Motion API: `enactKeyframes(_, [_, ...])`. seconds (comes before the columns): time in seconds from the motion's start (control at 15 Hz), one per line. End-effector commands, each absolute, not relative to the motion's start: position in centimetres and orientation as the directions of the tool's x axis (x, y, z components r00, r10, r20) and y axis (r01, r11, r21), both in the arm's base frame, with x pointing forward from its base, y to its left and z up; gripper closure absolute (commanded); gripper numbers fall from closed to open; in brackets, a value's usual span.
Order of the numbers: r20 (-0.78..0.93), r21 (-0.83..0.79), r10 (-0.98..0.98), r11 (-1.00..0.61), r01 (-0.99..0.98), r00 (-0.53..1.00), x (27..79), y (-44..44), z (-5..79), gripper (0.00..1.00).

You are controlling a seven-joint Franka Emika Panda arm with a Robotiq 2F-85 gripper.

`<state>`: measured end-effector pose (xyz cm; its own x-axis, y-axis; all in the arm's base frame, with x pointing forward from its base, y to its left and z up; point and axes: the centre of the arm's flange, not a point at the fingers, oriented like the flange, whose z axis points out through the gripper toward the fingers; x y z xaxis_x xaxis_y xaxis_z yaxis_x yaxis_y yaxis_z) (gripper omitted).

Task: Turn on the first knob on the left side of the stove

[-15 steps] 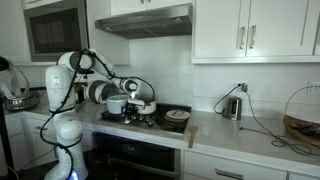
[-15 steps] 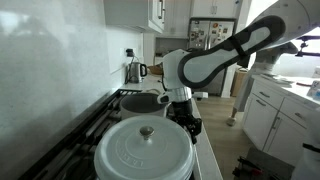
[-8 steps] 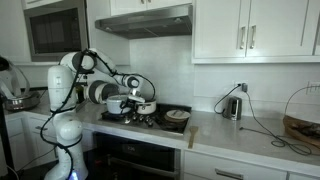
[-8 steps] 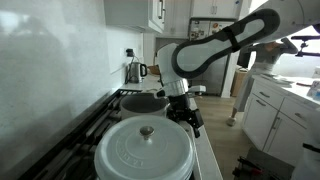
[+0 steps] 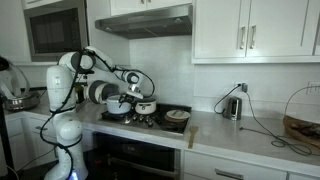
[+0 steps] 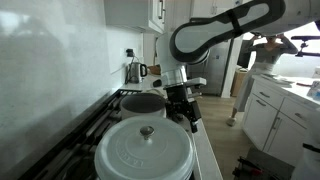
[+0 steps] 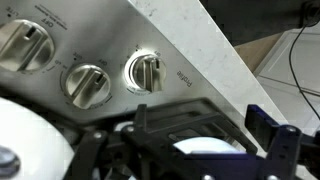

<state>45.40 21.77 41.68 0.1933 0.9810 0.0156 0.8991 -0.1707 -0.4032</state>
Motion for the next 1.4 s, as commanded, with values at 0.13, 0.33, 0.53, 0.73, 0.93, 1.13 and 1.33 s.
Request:
enactKeyframes(0.13, [0.013,-0.383,0.955,-0.270,0.883,0.297,43.7,22.1,45.6,0.00])
enactKeyframes(0.33, [-0.004,-0.339,0.932,-0.341,0.877,0.361,42.7,22.3,47.5,0.00])
enactKeyframes(0.53, [-0.026,-0.269,0.895,-0.435,0.859,0.445,41.8,22.9,49.2,0.00])
enactKeyframes(0.73, [-0.047,-0.215,0.863,-0.500,0.839,0.502,40.7,23.4,50.7,0.00])
enactKeyframes(0.93, [-0.094,-0.140,0.817,-0.576,0.805,0.569,39.7,23.9,51.8,0.00])
enactKeyframes(1.13, [-0.093,-0.134,0.814,-0.581,0.803,0.574,40.5,23.8,51.7,0.00])
enactKeyframes(1.33, [-0.096,-0.130,0.811,-0.585,0.800,0.577,40.4,24.0,51.7,0.00])
